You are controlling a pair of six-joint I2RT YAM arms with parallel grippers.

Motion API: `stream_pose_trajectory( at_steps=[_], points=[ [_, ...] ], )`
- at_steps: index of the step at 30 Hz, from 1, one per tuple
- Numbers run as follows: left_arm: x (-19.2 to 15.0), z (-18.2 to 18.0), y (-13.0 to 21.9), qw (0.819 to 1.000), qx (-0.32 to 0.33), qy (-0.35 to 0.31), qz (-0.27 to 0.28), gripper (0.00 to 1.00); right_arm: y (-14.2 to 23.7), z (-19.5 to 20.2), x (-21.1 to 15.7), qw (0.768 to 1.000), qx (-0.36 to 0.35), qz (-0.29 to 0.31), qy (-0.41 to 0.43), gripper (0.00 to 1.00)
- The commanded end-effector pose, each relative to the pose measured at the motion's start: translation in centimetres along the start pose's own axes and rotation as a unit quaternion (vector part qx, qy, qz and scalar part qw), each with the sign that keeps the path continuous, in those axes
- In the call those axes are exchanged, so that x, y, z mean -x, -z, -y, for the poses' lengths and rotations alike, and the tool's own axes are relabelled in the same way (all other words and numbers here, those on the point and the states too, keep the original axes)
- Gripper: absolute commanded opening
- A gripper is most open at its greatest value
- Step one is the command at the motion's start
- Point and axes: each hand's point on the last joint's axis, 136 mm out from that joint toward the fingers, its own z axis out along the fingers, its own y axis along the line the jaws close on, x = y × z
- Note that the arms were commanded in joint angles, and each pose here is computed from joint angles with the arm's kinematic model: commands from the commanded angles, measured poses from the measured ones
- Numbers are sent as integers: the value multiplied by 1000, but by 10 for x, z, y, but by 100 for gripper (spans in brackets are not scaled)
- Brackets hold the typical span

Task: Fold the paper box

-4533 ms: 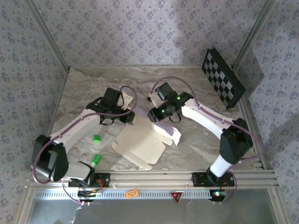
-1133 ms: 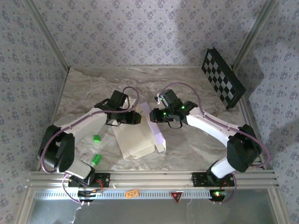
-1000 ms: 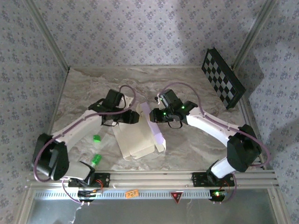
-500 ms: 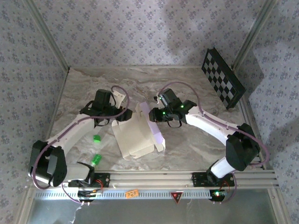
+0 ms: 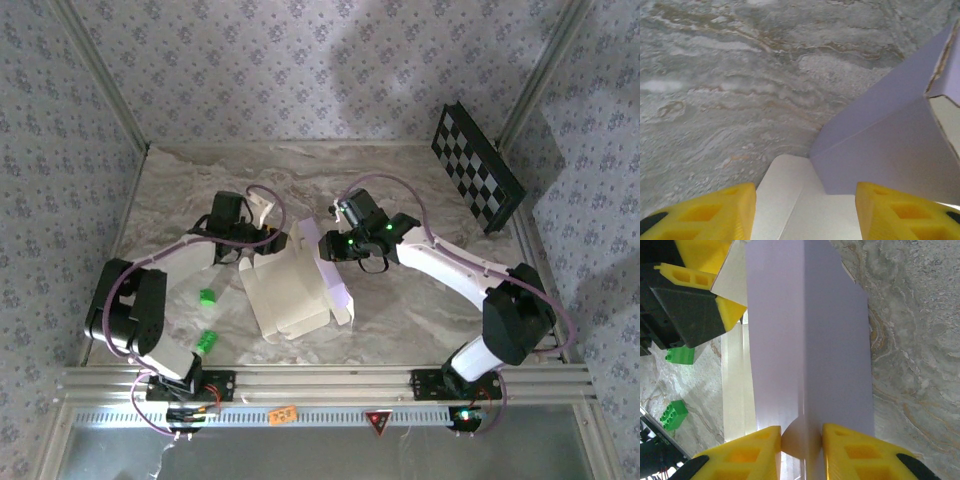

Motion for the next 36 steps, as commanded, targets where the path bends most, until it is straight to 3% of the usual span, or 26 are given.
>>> stream_pose_trajectory(
  at_steps=[1, 18, 24, 30, 36],
  points=[
    [14, 17, -6, 997, -55, -45, 29, 55, -14, 25, -29, 997, -43, -58, -12, 27],
    [3, 47, -30, 978, -185, -89, 36, 50, -21, 20, -26, 998, -18, -66, -16, 27],
    [5, 47, -40, 977, -191, -88, 33, 38, -22, 19, -26, 997, -8, -72, -17, 26],
    [9, 42, -45, 980, -176, -80, 42, 18, -21, 20, -25, 997, 5, -70, -22, 26],
    [13, 45, -47, 983, -155, -84, 49, 9, -20, 22, -25, 997, 18, -69, -32, 26]
  ],
)
